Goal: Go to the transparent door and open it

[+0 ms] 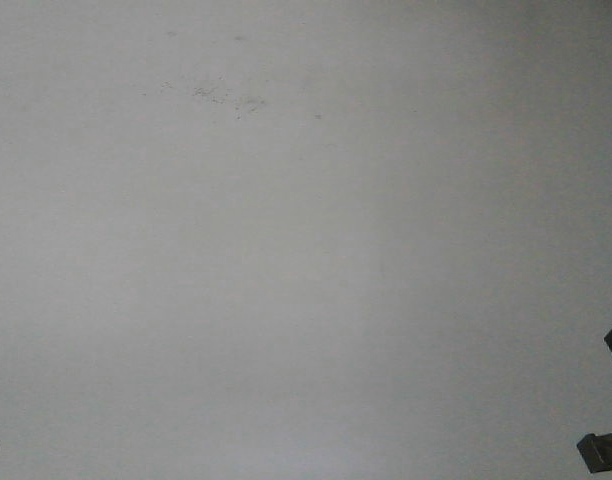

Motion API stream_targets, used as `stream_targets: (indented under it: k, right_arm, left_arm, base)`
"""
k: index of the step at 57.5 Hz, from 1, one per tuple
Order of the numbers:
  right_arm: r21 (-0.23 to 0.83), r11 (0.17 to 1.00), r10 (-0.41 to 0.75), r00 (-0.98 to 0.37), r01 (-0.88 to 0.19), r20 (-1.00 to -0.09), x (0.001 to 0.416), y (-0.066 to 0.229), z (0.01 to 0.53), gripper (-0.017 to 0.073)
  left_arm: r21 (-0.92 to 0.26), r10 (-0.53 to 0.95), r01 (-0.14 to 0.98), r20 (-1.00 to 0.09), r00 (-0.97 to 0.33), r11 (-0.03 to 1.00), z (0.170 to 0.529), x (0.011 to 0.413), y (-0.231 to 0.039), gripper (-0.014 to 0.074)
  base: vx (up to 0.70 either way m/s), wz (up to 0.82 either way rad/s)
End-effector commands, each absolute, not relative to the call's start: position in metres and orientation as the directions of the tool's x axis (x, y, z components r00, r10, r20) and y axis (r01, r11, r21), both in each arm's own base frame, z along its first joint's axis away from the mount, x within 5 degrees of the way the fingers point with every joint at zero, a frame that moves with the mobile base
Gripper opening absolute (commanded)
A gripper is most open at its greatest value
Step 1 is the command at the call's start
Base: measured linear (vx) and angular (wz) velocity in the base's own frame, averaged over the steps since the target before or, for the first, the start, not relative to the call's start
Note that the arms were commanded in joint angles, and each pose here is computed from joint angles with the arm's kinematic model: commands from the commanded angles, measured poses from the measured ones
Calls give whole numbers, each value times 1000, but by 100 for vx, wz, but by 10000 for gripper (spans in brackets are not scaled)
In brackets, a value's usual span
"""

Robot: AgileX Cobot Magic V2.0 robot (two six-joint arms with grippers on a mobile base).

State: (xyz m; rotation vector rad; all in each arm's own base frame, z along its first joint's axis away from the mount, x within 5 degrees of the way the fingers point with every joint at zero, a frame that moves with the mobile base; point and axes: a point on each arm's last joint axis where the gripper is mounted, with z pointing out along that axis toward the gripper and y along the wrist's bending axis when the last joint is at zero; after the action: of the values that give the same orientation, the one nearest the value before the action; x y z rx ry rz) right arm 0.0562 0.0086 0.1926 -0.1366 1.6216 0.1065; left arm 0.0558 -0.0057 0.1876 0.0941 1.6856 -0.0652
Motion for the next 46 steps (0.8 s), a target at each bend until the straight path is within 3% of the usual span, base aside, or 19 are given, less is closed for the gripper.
stream_targets:
  k: [1, 46]
  right_arm:
    - [-25, 988, -20, 34, -150, -999, 56, 8, 196, 0]
    - [-25, 988, -20, 34, -150, -999, 56, 8, 196, 0]
  left_arm:
    - [5, 10, 102, -999, -49, 995, 187, 56, -6, 4]
    - [5, 10, 102, -999, -49, 995, 187, 56, -6, 4]
  base:
    - [21, 19]
    - [29, 49]
